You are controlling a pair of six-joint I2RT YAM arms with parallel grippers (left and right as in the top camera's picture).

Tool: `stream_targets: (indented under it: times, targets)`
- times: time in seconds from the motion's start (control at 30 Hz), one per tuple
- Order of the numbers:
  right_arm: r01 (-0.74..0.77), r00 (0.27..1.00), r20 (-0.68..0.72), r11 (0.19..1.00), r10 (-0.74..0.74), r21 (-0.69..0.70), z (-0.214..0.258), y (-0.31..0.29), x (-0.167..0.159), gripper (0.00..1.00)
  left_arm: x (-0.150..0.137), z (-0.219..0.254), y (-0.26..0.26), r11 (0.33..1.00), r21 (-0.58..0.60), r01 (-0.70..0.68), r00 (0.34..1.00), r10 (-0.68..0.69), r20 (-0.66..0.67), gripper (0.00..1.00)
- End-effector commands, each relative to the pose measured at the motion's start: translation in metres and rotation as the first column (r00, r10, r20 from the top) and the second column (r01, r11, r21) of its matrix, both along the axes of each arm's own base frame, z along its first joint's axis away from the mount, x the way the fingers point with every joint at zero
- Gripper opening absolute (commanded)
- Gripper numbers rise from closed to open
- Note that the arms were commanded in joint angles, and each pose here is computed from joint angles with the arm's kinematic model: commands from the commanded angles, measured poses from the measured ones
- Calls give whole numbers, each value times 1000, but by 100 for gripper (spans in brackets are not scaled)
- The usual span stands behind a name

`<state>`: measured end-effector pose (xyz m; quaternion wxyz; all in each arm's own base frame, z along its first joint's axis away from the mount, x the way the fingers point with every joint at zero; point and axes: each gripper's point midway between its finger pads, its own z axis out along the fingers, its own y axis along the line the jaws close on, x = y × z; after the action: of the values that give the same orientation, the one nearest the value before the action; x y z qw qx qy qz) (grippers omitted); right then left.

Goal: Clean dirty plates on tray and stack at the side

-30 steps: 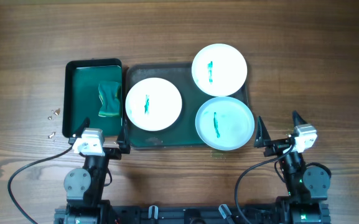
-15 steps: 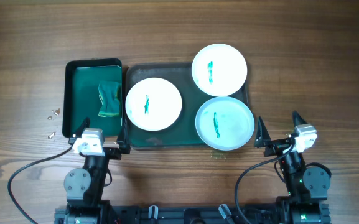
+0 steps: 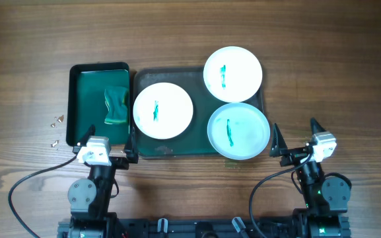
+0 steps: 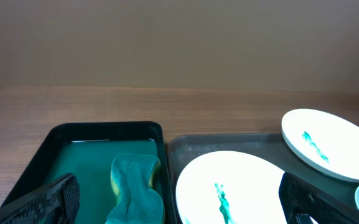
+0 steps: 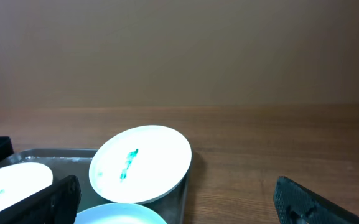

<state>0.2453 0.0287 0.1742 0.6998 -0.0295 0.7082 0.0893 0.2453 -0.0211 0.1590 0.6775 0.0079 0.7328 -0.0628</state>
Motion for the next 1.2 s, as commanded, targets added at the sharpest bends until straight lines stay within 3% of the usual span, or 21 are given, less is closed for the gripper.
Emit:
stream_targets:
  times: [0.0,0.53,0.8,1.03,1.17]
  targets:
    - [11,1000,12,1000,-11,-6,2,-1,0,100,0,-2,0,1000,-4,-4,1000,4,-1,100]
    - [1,1000,16,1000,-1,-6,3,0,0,100,0,6,0,1000,-7,-4,1000,5,30,100]
    - [-55,998,39,998,55,-8,30,10,-3,100,-5,42,2,1000,-8,-15,999,15,50,100]
    - [-58,998,39,998,58,-8,80,10,4,100,3,74,3,1000,1,-19,998,19,-57,100]
    - [-94,995,-43,996,93,-2,101,16,20,100,18,97,2,1000,9,-19,986,20,-168,100]
